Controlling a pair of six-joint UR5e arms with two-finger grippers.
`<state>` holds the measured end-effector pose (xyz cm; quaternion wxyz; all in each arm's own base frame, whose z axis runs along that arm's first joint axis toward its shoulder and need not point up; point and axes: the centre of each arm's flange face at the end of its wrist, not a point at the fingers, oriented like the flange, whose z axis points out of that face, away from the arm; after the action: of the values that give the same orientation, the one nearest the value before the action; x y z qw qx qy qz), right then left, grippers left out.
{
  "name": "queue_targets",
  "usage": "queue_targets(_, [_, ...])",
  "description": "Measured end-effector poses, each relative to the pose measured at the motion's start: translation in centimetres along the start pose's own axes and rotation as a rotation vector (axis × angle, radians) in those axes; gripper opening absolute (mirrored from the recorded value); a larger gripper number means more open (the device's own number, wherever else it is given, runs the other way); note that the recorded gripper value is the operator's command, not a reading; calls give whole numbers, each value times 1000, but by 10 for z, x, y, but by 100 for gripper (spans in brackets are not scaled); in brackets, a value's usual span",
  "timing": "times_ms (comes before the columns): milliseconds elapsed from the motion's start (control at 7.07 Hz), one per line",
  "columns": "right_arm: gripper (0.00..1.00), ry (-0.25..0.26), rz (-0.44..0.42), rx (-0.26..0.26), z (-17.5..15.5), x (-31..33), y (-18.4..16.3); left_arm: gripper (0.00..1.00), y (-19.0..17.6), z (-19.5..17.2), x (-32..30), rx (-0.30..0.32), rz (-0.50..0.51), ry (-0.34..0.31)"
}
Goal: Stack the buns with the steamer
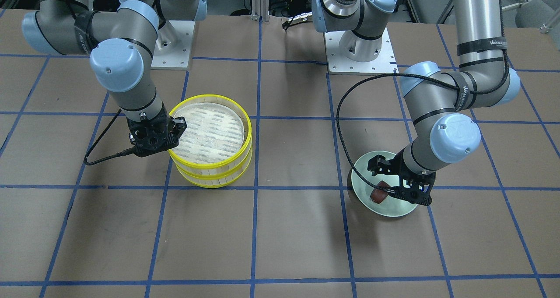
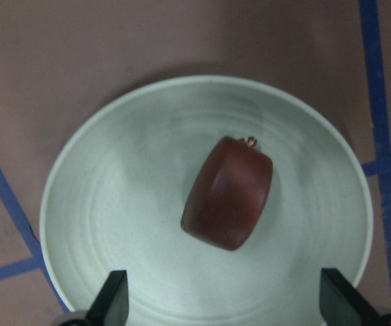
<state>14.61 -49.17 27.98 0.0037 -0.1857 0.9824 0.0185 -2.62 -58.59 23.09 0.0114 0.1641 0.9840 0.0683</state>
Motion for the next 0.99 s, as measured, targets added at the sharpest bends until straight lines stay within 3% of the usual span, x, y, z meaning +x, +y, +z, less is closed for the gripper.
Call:
queue_targets(283, [0, -1, -2, -4, 3, 0, -1, 100, -18, 14, -3, 77, 137, 6])
queue_targets(424, [0, 0, -1, -10, 6, 1, -2, 100, -22, 22, -3, 83, 161, 22])
queue_targets(566, [7, 0, 3, -16, 10, 1, -3, 99, -23, 28, -2, 77, 168, 33])
queue_targets(707, [27, 0, 6, -21, 12, 2, -4, 90, -21, 32, -1, 68, 172, 41])
queue_targets(848, [58, -1, 9, -26, 13, 2, -4, 49, -20, 35, 0, 58, 174, 50])
queue_targets(990, [100, -4, 12, -33, 15, 2, -4, 15, -19, 38, 1, 48, 174, 57])
